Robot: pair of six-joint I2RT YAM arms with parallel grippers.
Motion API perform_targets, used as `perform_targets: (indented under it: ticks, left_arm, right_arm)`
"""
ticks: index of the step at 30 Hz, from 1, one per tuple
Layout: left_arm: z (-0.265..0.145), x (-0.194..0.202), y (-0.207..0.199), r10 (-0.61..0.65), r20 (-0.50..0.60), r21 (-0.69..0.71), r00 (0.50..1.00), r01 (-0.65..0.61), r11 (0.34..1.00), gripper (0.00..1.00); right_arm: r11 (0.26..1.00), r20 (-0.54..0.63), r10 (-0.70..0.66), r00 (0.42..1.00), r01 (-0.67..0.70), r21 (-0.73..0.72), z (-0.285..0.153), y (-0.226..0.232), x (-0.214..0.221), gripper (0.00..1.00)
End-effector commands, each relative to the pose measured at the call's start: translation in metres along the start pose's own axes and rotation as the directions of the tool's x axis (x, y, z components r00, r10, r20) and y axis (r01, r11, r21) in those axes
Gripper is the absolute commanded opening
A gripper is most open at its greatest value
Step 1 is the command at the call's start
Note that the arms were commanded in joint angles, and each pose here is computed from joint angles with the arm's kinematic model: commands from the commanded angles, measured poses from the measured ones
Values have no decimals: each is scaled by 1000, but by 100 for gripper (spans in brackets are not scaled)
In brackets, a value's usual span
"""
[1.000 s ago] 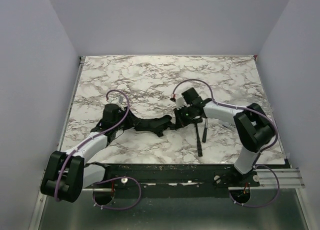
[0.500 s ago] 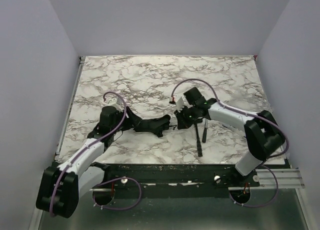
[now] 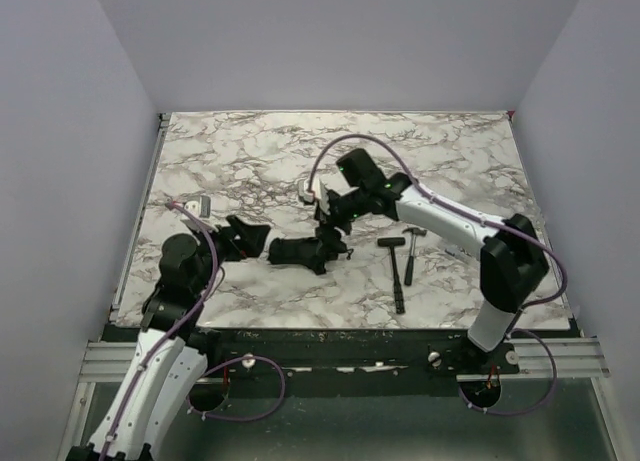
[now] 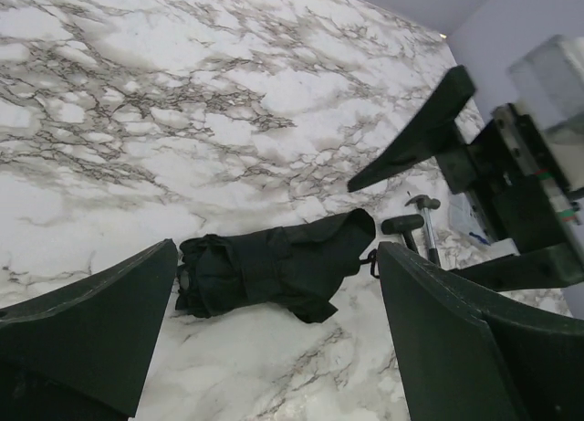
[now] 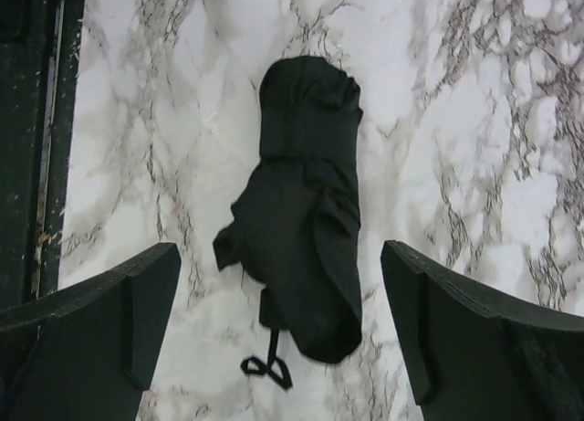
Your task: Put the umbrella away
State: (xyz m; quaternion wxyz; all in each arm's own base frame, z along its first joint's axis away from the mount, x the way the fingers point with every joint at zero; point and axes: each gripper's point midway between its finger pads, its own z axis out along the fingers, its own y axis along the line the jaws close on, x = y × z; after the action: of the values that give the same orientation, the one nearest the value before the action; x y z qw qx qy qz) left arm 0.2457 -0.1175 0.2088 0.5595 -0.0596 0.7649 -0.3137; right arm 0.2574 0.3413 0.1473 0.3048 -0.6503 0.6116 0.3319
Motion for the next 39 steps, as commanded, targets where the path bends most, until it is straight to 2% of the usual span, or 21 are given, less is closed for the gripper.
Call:
perform_targets:
  ticks: [1, 7, 13, 16, 17, 21, 23, 26, 29, 33, 37, 39]
  left_arm:
    - [-30, -4, -5, 80, -32, -15, 996, -80, 997, 94]
    - [-57, -30, -3, 302, 63, -54, 951, -299, 953, 97]
    - [-66, -39, -4, 329, 113, -68, 938, -323, 944, 98]
    - [-70, -42, -3, 331, 131, -85, 934, -322, 943, 98]
    - [-72, -44, -4, 333, 143, -85, 932, -323, 943, 98]
    - [-76, -47, -4, 334, 171, -92, 927, -322, 942, 98]
    - [-77, -47, -5, 333, 174, -89, 927, -322, 943, 98]
    - [-77, -46, -6, 331, 173, -79, 928, -322, 943, 98]
    - [-76, -45, -8, 330, 171, -67, 928, -323, 944, 98]
    - [-75, -44, -8, 329, 166, -64, 930, -323, 944, 98]
    - [-73, -42, -7, 326, 156, -63, 933, -320, 945, 98]
    - [-73, -42, -8, 324, 153, -59, 934, -319, 946, 98]
  right_arm:
    - [999, -74, 17, 997, -13, 41, 47, -5, -11, 99]
    - [988, -178, 77, 981, -51, 144, 89, -14, 15, 97]
    - [972, -254, 132, 958, -74, 225, 107, -28, 44, 89]
    - [969, -283, 152, 947, -87, 229, 111, -27, 59, 76]
    - [967, -286, 166, 944, -99, 234, 111, -25, 62, 64]
    - [951, -279, 212, 937, -132, 278, 108, -28, 66, 37]
    - [935, -236, 261, 936, -185, 303, 101, -38, 60, 28]
    - [877, -91, 412, 907, -367, 310, 80, -68, 43, 21]
    - [745, 77, 589, 805, -577, 334, 54, -108, 33, 18]
    - [484, 282, 776, 564, -819, 309, 24, -147, 47, 23]
    - [272, 373, 878, 300, -954, 126, 8, -161, 67, 34]
    - [233, 383, 894, 233, -971, 49, 2, -164, 71, 39]
